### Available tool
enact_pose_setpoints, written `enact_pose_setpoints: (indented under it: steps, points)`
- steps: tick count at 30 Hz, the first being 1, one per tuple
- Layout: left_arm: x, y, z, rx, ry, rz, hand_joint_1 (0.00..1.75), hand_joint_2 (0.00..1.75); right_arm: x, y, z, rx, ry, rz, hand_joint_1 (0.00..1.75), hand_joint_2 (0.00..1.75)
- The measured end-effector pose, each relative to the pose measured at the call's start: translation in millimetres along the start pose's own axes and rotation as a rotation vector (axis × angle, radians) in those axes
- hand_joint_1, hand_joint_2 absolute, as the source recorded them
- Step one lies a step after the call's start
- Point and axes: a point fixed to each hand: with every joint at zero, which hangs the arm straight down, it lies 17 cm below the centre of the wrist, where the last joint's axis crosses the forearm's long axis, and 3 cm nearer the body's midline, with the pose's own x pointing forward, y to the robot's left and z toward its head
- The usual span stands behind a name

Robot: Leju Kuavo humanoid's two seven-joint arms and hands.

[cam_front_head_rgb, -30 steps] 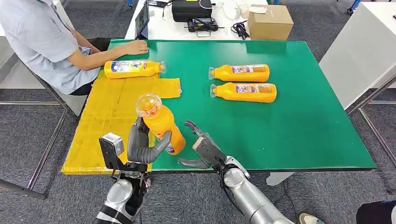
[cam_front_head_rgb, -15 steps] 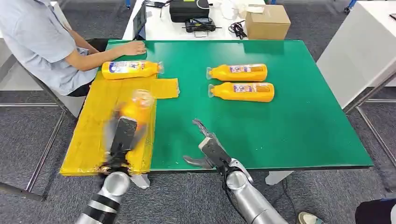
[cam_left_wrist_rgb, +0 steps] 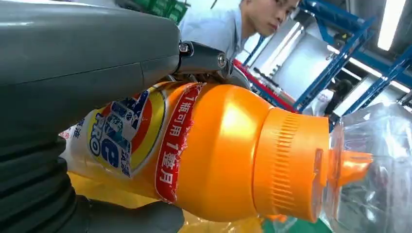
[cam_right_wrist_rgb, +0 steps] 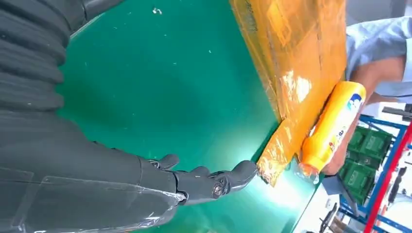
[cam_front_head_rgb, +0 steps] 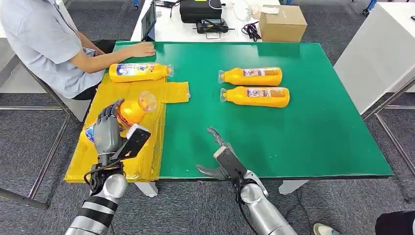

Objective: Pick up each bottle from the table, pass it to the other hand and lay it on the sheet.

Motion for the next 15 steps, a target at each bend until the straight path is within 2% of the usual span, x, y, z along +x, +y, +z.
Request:
enact_pose_setpoints:
  steps: [12,15]
  points:
    - [-9.9,-37.1,6.6,-0.166,0.022,0.036,1.75,1.75,1.6,0.7,-0.3,0.007,-0.004,-0.003,0.0,1.75]
    - [-12.6,-61.8,14.9,-0.284,0.012,0.024,1.75,1.75,3.2,3.6,-0.6,0.02,-0.007,-0.006,0.0,1.75]
